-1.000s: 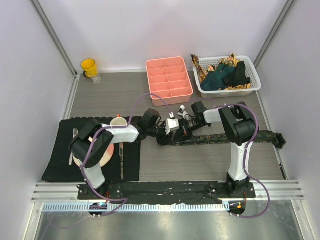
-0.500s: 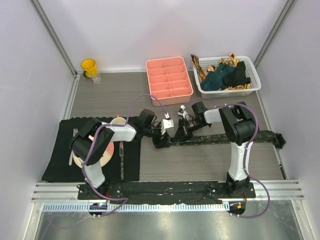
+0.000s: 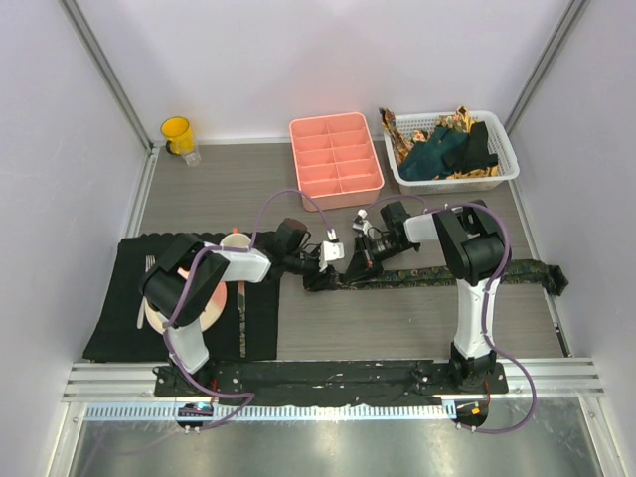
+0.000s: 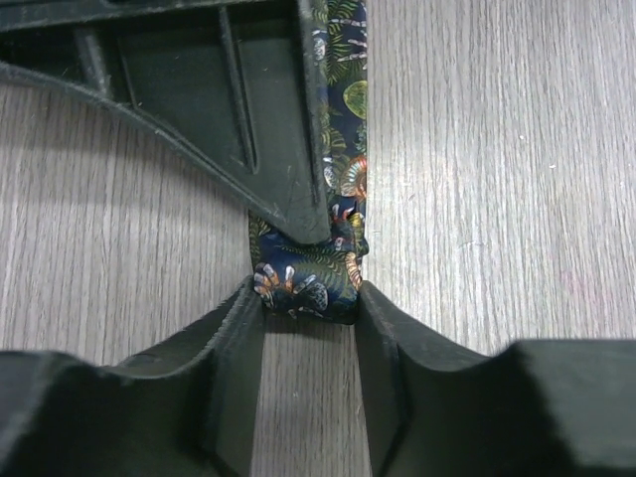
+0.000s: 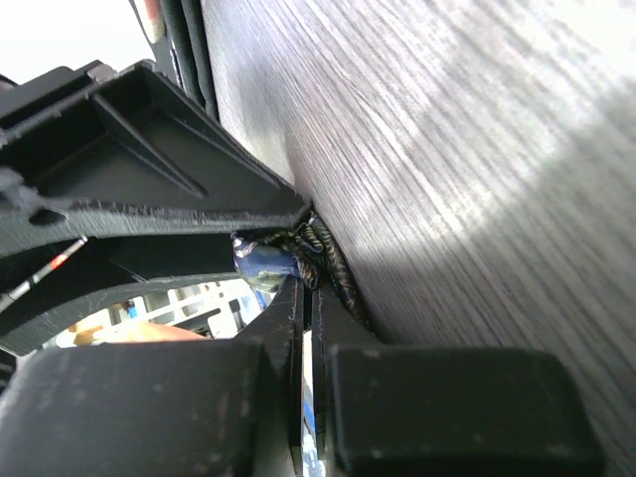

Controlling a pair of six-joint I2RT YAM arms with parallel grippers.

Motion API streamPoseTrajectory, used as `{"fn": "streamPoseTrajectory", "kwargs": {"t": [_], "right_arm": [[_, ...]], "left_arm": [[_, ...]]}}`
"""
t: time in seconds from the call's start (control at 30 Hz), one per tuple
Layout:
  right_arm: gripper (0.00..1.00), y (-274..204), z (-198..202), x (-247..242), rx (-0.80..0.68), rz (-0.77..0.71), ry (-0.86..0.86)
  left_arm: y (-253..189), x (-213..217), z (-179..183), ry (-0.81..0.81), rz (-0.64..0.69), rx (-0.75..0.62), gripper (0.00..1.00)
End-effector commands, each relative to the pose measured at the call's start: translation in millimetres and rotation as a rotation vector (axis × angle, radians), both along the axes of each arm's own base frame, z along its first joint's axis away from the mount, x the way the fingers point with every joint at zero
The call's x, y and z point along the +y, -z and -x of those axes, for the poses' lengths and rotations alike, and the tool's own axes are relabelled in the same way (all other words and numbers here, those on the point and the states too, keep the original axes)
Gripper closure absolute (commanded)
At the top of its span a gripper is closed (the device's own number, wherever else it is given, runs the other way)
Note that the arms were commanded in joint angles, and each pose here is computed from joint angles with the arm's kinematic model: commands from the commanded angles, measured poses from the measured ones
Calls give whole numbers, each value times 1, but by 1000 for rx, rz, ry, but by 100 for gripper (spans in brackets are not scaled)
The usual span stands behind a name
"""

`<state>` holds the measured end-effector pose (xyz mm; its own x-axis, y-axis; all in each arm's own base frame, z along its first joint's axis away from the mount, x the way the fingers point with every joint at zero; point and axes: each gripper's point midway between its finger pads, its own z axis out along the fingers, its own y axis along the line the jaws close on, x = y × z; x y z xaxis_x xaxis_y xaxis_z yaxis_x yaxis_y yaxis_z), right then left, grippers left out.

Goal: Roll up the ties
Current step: Roll the tie at the center of the board.

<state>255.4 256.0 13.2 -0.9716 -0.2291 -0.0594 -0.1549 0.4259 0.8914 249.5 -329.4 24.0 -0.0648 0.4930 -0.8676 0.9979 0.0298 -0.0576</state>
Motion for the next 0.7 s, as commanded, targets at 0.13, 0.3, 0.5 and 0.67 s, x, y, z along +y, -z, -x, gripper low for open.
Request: {"fn": "streamPoseTrajectory", "kwargs": {"t": [0.13, 0.3, 0.5, 0.67], "right_arm": [[99, 43, -8, -14, -71, 159, -2], [99, 43, -9, -15, -71, 163, 2], [99, 41, -13, -12, -82, 154, 15], [99, 35, -15, -10, -93, 142, 18]], "left_arm": [[-26, -29, 12, 53, 52, -49, 57], [-18, -37, 8, 1, 42, -26, 57], [4, -35, 15, -30, -4, 34, 60], [24, -20, 20, -60, -126, 41, 71]]}}
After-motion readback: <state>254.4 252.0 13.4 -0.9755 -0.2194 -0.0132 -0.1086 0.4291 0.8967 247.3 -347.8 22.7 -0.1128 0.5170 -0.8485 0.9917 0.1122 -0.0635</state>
